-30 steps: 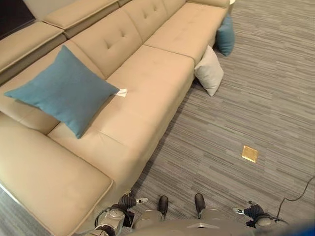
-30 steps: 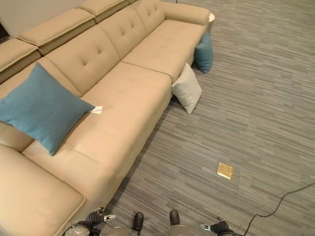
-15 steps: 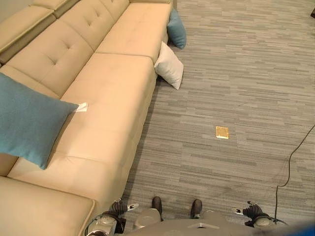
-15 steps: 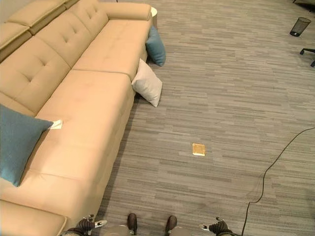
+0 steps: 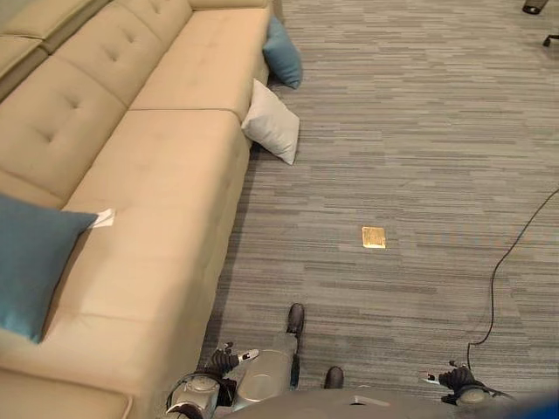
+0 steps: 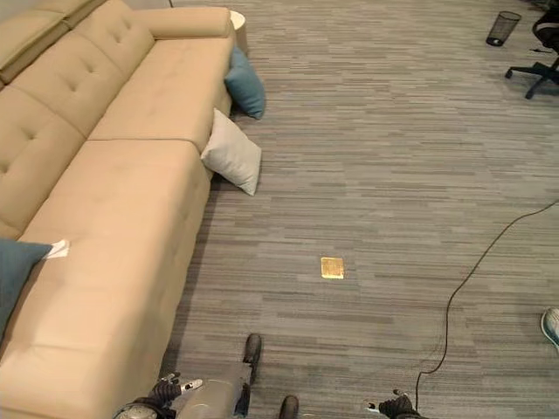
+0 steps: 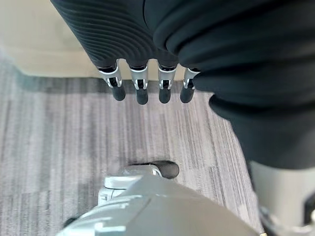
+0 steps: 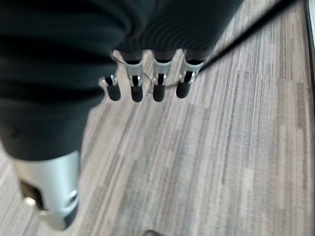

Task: Pick up all the scattered cushions and arrange them neatly on the sofa.

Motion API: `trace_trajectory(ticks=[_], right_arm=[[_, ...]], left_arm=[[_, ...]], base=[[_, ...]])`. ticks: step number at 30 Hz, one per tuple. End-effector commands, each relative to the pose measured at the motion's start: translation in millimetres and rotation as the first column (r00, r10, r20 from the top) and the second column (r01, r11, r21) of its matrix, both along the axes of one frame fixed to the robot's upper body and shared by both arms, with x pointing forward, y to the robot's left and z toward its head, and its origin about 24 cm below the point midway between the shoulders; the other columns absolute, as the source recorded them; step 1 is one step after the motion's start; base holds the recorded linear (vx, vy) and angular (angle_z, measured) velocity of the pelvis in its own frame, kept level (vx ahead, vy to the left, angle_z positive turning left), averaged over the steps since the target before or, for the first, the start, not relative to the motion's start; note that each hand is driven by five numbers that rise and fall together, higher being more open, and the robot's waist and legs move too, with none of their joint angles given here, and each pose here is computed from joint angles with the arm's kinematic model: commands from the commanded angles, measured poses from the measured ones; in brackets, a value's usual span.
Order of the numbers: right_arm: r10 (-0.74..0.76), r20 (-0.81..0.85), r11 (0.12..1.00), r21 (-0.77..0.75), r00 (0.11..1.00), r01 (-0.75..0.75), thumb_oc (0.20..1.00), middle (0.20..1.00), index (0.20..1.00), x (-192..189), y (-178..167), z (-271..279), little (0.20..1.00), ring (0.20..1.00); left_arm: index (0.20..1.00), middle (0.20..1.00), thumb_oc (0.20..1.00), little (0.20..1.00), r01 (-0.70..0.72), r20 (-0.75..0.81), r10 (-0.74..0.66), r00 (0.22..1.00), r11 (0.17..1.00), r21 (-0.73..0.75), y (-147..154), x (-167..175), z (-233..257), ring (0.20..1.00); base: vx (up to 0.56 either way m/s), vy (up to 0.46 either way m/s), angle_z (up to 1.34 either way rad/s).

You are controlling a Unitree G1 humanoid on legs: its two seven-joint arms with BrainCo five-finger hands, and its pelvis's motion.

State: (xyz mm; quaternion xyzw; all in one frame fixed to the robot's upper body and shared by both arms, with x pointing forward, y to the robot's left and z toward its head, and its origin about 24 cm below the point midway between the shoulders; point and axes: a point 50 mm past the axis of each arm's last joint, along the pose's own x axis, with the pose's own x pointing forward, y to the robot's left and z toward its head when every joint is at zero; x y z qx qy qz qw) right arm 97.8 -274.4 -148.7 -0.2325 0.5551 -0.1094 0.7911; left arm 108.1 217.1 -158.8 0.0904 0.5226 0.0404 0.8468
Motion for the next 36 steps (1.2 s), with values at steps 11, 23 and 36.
trace_trajectory(ticks=[11,23,36], right_arm=[[0.086,0.065,0.996,0.004,0.994,-0.086,1.0,1.0,1.0,22.2,5.7,5.4,1.0,1.0],[0.08,0.042,0.997,0.004,0.996,-0.081,1.0,1.0,1.0,11.5,3.7,3.0,1.0,1.0],[0.045,-0.013,0.999,-0.012,0.999,-0.045,1.0,1.0,1.0,-7.6,-2.7,0.0,1.0,1.0]], left_arm=[[1.0,1.0,1.0,1.0,0.019,0.079,-0.023,0.997,0.999,0.046,10.7,25.4,10.4,1.0],[1.0,1.0,1.0,1.0,0.025,0.004,-0.025,1.0,0.999,0.04,6.5,7.1,2.3,1.0],[1.0,1.0,1.0,1.0,0.079,0.008,-0.079,0.997,0.997,0.022,-4.6,8.9,1.2,1.0]], base=[[0.25,0.066,-0.01],[0.27,-0.209,0.16],[0.31,-0.078,-0.09]])
